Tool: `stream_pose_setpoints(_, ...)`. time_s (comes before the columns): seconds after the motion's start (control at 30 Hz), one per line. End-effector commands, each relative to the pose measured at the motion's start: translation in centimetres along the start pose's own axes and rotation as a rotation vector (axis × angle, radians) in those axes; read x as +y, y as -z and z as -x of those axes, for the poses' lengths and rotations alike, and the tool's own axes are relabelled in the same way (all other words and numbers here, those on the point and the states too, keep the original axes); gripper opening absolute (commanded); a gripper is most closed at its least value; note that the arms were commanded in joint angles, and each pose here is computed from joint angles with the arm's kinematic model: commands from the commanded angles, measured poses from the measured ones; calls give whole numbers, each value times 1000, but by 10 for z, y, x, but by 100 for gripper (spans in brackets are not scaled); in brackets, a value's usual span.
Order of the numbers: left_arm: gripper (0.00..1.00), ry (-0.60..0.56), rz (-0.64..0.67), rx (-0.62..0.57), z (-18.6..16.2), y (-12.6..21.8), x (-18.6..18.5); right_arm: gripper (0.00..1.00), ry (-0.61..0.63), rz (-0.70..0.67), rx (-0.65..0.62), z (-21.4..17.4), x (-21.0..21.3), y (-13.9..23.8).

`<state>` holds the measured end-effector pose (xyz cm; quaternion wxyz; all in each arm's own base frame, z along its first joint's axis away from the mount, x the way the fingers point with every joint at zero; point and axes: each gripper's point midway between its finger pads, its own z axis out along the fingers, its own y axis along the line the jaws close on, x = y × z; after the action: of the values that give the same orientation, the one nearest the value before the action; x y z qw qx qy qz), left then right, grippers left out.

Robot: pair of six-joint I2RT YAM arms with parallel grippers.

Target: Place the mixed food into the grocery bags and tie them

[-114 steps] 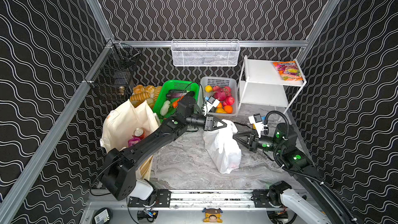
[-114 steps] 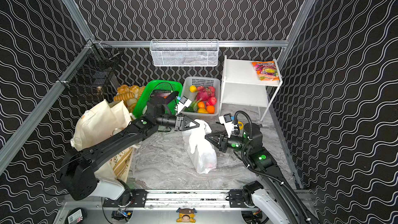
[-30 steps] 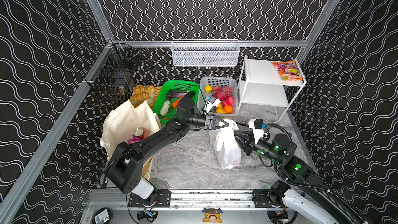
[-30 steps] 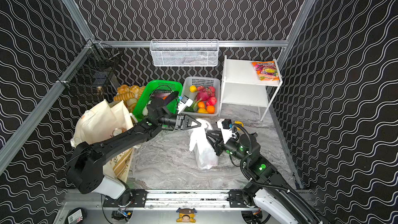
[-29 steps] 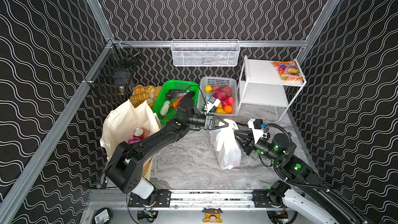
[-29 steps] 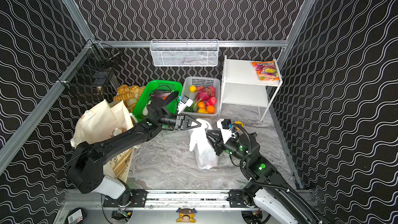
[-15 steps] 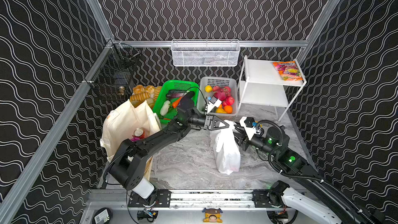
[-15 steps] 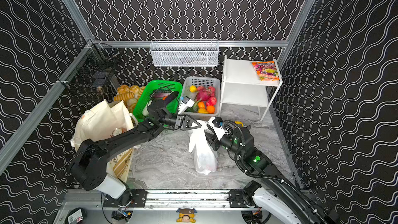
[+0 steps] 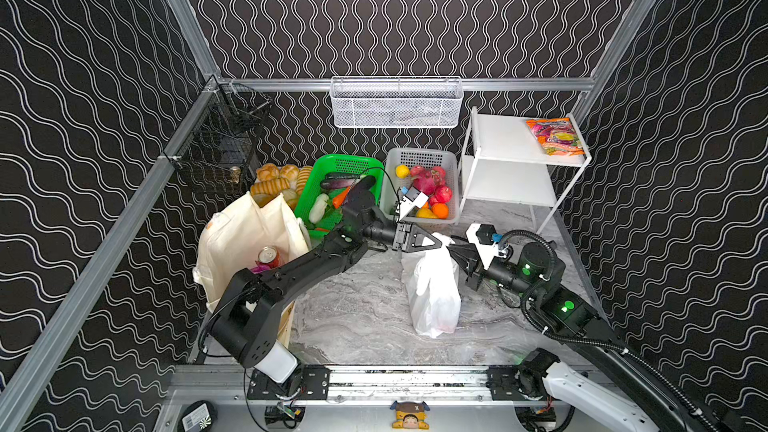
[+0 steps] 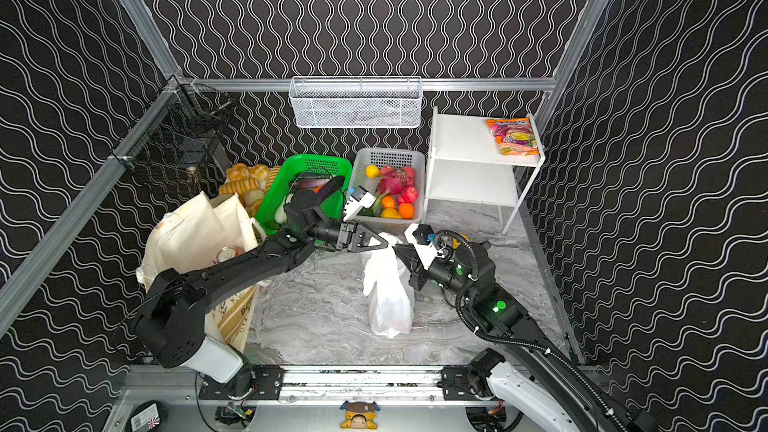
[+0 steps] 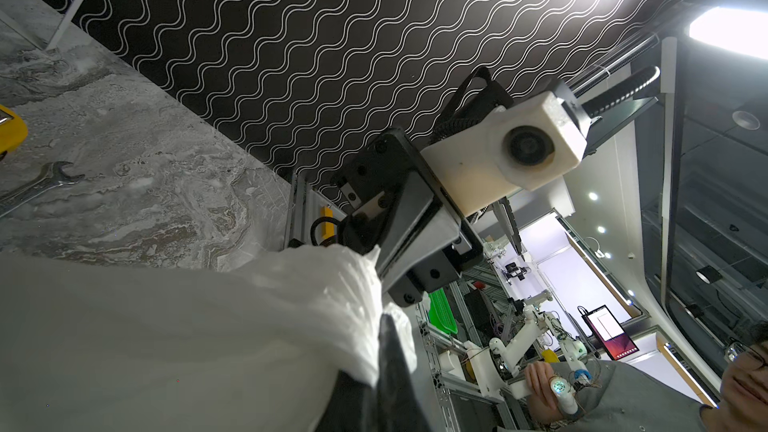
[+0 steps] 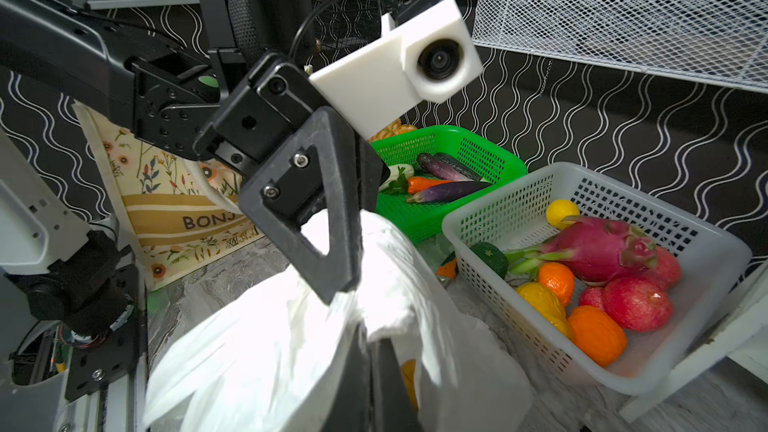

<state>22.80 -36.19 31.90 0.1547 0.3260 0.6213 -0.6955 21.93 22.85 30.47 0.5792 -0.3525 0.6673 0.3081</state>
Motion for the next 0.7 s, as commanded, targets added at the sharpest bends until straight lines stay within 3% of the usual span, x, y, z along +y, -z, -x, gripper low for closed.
stream_pose_setpoints(0.0,0,-50,-26,-4,6,1,-10,0,-11,12,-3,4,1,-2)
stream_pose_setpoints(0.1,0,-48,-5,-4,5,1,-7,0,-35,-22,27,-1,-5,-3)
stream_pose_setpoints(0.27,49,-59,239,23,-9,18,19,0,-116,-123,38,-11,-21,4)
stream_pose_setpoints(0.33,58,-77,339,43,-16,26,25,0,-158,-140,45,-16,-24,4)
stream_pose_setpoints(0.5,67,-74,379,74,-37,34,16,0,-232,-174,56,-20,-31,1)
stream_pose_setpoints(0.67,65,-95,412,159,-64,36,6,0,-261,-177,59,-16,-32,-1)
